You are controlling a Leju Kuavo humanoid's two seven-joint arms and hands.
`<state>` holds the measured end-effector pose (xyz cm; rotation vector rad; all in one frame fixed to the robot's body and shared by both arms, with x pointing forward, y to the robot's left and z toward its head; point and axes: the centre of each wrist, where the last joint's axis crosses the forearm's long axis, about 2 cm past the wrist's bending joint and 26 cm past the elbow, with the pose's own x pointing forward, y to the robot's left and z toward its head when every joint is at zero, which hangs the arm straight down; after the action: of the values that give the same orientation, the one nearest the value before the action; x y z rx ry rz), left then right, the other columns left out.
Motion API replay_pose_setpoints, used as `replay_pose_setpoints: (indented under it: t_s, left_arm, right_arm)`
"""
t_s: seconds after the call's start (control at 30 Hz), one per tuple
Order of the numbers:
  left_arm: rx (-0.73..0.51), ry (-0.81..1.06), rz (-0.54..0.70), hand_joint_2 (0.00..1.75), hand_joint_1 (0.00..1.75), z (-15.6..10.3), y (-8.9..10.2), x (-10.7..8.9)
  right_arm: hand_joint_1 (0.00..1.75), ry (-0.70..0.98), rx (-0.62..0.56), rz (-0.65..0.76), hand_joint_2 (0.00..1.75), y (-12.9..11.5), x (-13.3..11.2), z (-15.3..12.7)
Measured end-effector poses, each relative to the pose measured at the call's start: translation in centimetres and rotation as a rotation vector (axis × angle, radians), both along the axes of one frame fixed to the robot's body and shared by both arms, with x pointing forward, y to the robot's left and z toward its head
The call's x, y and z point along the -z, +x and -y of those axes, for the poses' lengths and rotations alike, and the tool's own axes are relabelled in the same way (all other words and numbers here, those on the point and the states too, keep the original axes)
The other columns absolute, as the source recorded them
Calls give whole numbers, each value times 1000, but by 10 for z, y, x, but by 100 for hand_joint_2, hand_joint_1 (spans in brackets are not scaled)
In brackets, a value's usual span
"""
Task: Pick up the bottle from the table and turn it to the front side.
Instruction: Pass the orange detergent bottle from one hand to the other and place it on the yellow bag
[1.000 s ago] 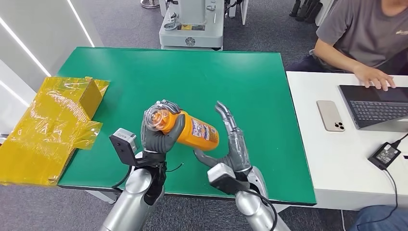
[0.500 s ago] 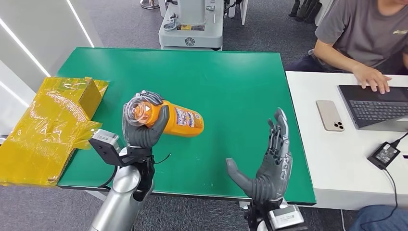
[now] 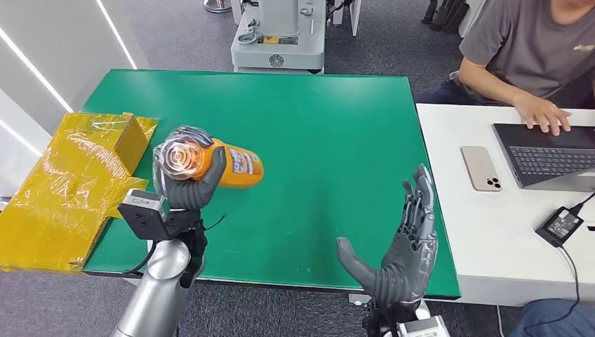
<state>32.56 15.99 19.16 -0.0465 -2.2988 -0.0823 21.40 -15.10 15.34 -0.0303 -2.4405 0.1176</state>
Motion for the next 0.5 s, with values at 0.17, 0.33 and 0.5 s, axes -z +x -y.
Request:
replay_pose_setpoints:
  t_s: [0.17, 0.33, 0.5]
  left_arm:
    - [-251, 281, 33, 175, 175, -43, 15, -8]
    - [-465, 639, 88, 175, 175, -93, 39, -11]
    - [-631, 1004, 90, 175, 175, -138, 65, -13]
  right_arm:
    - [0, -4, -4, -18, 175, -3, 1, 0]
    - [0, 0, -51, -36, 175, -5, 2, -1]
    - [0, 3, -91, -45, 175, -5, 3, -2]
